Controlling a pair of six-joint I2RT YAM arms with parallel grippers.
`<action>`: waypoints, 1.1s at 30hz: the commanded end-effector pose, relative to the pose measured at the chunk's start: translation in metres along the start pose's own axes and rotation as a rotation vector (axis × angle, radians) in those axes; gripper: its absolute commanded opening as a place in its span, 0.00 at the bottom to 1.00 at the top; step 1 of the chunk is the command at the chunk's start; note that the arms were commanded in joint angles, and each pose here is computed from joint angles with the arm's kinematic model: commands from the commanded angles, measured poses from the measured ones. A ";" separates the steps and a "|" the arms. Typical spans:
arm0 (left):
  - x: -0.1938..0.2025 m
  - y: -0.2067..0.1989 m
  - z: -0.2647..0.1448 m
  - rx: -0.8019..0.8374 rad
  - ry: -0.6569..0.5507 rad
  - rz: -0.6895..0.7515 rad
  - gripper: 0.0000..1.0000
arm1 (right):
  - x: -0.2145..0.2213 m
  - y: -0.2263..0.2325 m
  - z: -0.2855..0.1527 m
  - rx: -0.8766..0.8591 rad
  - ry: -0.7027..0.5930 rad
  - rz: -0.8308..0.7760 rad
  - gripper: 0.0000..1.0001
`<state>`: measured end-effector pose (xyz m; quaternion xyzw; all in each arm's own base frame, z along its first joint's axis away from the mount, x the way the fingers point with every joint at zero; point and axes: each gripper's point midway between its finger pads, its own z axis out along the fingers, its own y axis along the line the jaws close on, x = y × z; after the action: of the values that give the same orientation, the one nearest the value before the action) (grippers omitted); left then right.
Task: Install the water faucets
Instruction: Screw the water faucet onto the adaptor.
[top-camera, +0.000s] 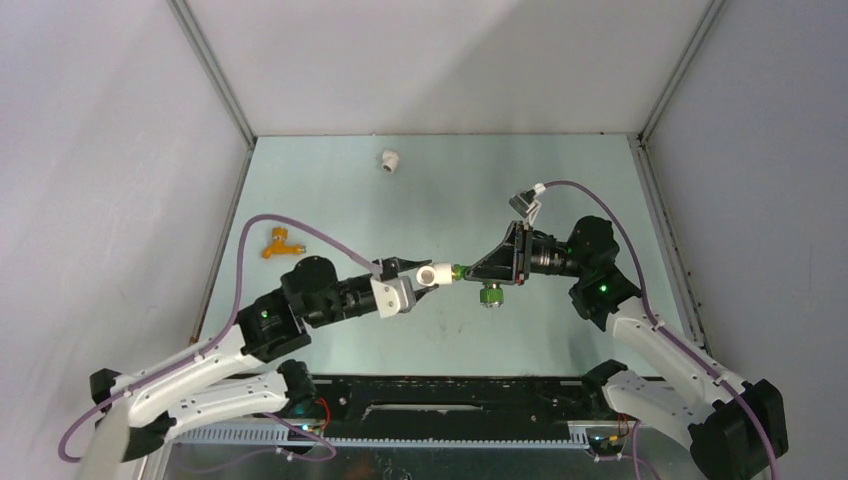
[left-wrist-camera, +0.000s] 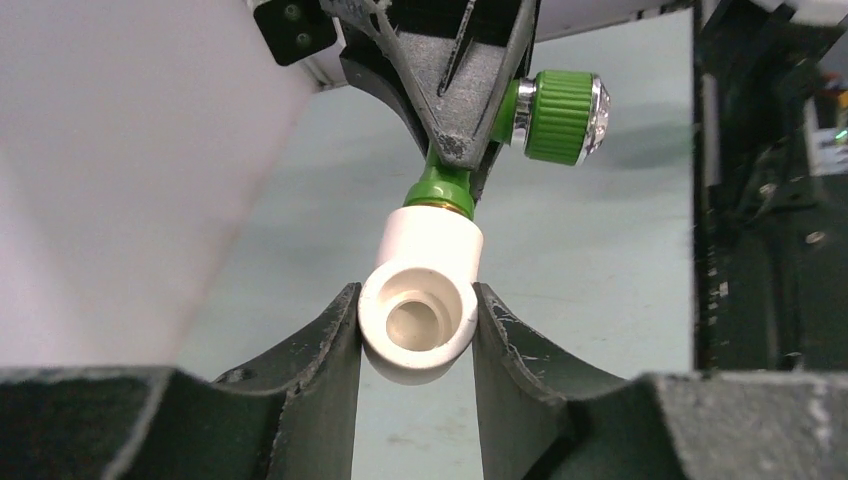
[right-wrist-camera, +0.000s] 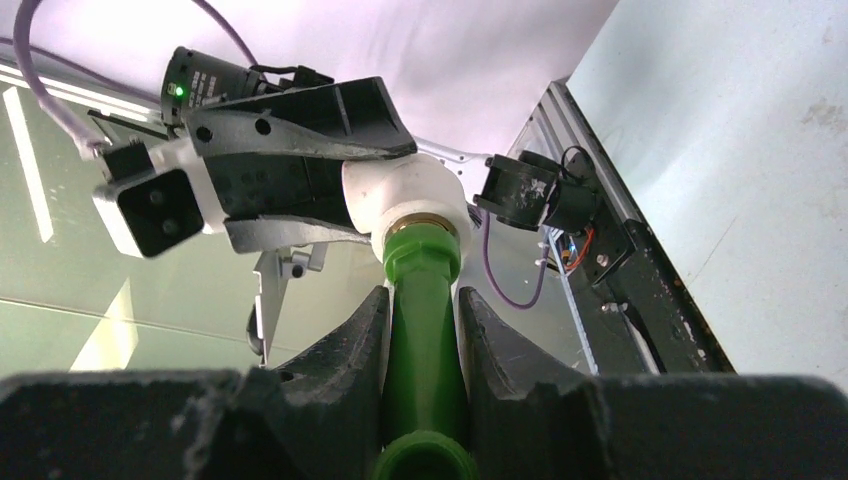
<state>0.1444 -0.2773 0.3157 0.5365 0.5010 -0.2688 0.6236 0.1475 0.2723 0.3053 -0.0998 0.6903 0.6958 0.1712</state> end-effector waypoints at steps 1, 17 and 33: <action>-0.013 0.039 -0.010 -0.182 0.014 0.288 0.00 | 0.001 0.020 -0.001 -0.065 0.012 -0.064 0.00; -0.055 0.033 -0.020 -0.344 -0.014 0.912 0.01 | 0.001 0.019 0.001 -0.066 0.016 -0.060 0.00; -0.046 0.035 -0.029 -0.382 0.050 0.868 0.98 | 0.001 0.016 -0.002 -0.051 0.012 -0.071 0.00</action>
<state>0.1409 -0.2688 0.3450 0.6411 0.2448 0.1258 0.7164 0.1438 0.2736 0.3144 -0.1142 0.6758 0.7060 0.1783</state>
